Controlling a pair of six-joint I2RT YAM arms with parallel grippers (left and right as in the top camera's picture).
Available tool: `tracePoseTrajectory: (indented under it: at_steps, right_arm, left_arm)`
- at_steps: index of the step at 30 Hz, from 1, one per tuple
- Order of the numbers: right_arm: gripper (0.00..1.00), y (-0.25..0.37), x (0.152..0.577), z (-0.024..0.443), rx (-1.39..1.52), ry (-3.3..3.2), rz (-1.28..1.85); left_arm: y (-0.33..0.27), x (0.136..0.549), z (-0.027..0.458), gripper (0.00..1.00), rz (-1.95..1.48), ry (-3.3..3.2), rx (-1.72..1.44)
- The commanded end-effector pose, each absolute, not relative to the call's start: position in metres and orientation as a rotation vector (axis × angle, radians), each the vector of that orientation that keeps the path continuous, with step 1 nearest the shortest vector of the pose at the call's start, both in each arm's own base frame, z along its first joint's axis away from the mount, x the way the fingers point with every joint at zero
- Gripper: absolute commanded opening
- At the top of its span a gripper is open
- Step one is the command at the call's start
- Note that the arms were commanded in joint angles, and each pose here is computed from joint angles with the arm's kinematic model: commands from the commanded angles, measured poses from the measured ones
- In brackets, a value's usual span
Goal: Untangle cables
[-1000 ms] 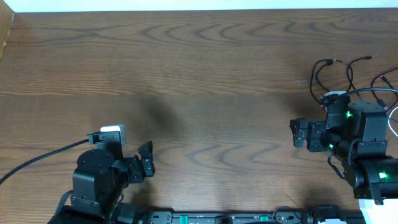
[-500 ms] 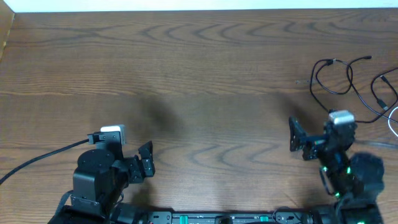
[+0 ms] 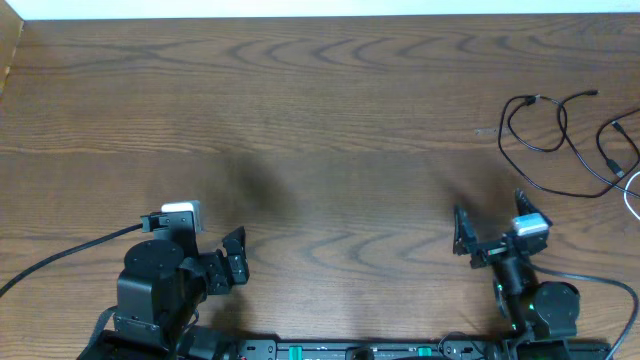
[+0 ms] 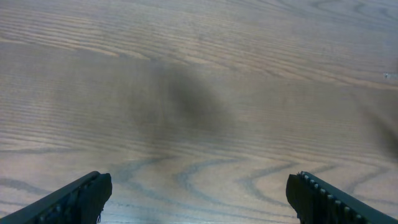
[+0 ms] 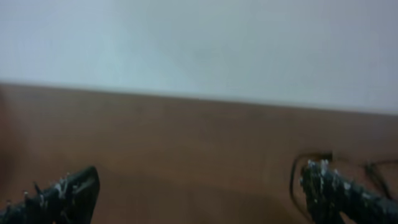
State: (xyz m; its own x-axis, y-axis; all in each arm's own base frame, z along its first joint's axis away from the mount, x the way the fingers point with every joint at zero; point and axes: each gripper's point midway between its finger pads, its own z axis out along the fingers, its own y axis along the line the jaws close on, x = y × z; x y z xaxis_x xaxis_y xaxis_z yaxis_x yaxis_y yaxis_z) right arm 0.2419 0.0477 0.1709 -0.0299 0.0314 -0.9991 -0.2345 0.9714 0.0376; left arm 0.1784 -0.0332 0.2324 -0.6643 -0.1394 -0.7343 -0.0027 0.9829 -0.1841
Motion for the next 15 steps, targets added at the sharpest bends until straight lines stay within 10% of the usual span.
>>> tracePoseTrajectory:
  at_steps: [1,15]
  right_arm:
    - [0.99,0.0489,0.2415,0.1556,-0.194,1.642,0.189]
    - [0.99,0.0497,0.2420,0.1531,-0.197,1.653,0.193]
  left_arm:
    - [-0.0301,0.1785,0.2305,0.95,-0.190,2.291,-0.107]
    - [-0.0300,0.1786,0.2303,0.95,-0.189,2.292,-0.107]
